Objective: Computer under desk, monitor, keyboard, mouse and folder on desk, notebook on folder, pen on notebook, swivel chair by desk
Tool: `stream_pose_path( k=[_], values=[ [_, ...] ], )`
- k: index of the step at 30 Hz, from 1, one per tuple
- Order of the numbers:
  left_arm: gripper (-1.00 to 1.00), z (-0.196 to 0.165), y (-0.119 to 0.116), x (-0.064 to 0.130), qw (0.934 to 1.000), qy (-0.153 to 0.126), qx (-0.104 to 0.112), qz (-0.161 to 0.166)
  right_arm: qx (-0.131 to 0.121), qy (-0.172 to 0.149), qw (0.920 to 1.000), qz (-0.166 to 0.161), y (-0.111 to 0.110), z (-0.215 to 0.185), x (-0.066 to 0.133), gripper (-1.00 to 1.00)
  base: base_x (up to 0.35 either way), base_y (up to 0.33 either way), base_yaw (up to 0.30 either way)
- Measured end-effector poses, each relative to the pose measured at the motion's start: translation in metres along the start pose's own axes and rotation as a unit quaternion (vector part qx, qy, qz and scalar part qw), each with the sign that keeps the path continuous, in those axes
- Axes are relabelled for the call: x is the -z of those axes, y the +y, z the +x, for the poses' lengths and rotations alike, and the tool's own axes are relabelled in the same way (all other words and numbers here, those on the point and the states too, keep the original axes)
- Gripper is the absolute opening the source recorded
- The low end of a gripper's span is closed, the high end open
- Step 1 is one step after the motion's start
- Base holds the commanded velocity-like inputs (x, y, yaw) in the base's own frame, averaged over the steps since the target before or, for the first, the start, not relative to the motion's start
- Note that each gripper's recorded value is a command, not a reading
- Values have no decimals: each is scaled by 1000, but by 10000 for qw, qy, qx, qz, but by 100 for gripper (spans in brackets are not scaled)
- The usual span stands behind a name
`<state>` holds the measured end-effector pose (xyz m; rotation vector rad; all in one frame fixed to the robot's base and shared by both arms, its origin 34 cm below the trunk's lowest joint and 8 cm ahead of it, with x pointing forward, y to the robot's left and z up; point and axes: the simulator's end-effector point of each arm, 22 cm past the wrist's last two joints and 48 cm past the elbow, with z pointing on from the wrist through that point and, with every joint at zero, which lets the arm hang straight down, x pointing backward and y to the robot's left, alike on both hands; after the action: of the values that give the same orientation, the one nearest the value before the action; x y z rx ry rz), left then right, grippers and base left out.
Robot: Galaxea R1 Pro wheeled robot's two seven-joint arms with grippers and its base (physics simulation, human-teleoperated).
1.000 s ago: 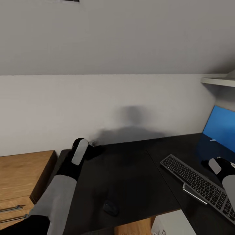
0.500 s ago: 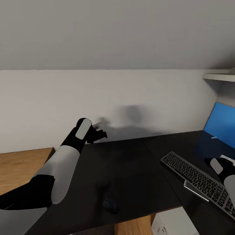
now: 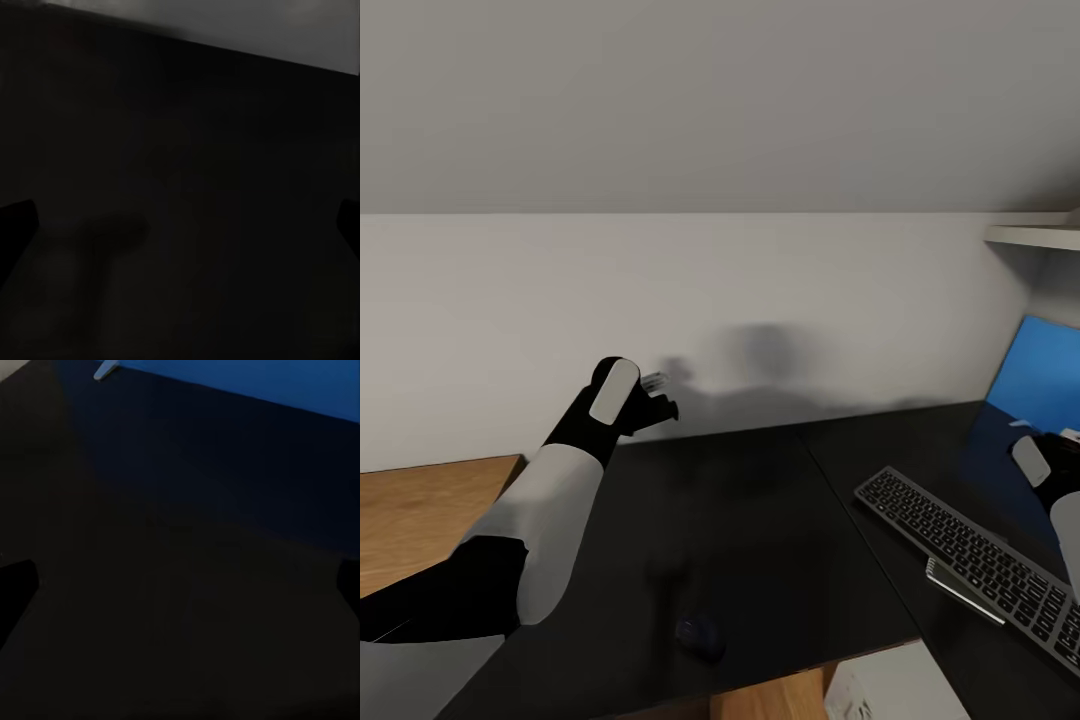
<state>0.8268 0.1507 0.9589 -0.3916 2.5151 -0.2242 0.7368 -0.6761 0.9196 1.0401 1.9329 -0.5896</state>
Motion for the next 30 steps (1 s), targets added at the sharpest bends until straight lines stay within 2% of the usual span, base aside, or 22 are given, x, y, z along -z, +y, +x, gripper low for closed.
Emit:
stream_pose_path(
  k=[7,10,19,30],
  values=[
    [100,0,2,0,10000,-8,2,-57,187,560,9982,-86,9,66,-8,100,36,0,0],
    [100,-1,3,0,10000,-9,1,-65,160,528,9983,-178,13,74,-10,100,2,0,0],
    [100,0,4,-1,10000,3,2,-84,176,780,9966,-196,13,103,-11,100,21,-33,0],
    [100,1,3,-1,10000,6,4,-75,186,784,9966,-195,13,104,-11,100,36,-80,0]
  ],
)
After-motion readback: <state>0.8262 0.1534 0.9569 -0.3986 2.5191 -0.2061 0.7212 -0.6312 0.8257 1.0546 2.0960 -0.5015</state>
